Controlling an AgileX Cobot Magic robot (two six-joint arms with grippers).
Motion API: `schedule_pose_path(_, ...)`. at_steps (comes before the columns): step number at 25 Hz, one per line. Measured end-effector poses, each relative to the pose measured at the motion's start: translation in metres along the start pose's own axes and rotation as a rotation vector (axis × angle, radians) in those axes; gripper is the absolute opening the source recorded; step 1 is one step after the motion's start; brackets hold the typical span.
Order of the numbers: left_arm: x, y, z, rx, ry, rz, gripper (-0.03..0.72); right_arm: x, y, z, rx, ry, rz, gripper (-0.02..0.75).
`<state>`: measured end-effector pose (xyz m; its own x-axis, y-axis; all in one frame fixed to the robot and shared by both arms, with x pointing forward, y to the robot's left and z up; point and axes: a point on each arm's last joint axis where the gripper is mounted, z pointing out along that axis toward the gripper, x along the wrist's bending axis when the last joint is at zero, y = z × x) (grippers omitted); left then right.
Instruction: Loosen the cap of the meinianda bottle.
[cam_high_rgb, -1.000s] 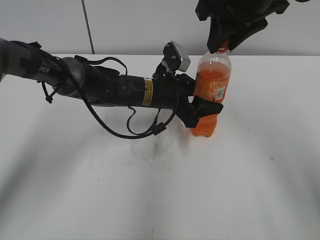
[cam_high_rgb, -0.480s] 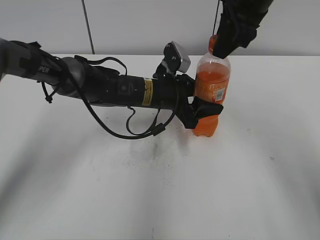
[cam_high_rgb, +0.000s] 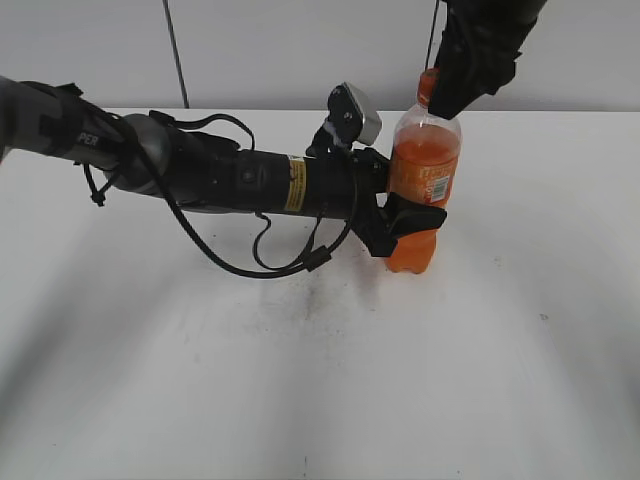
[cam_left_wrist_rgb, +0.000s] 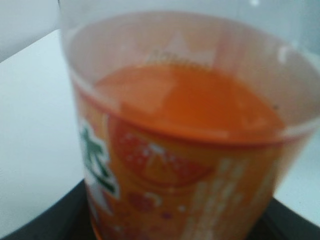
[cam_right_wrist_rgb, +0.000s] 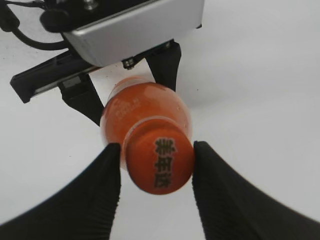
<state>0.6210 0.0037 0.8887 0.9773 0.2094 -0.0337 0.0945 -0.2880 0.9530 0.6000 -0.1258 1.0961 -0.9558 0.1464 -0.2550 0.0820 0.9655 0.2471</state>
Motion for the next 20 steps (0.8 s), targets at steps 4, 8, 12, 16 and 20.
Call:
schedule_pose_path(4, 0.0, 0.0, 0.0, 0.001, 0.001, -0.001, 0.42, -0.002, 0.001, -0.006, -0.01, -0.017, 0.125, 0.488)
schedule_pose_path(8, 0.0, 0.0, 0.0, 0.001, 0.001, -0.001, 0.42, 0.0, 0.001, -0.017, -0.028, -0.036, 0.314, 0.526)
schedule_pose_path(12, 0.0, 0.0, 0.0, 0.001, 0.001, -0.001, 0.421, 0.002, 0.001, -0.03, -0.06, -0.05, 0.713, 0.532)
schedule_pose_path(16, 0.0, 0.0, 0.0, 0.001, 0.001, -0.001, 0.421, 0.002, 0.002, -0.031, -0.07, -0.041, 1.031, 0.519)
schedule_pose_path(20, 0.0, 0.0, 0.0, 0.001, 0.001, -0.002, 0.42, 0.002, 0.002, -0.031, -0.072, -0.039, 1.094, 0.496)
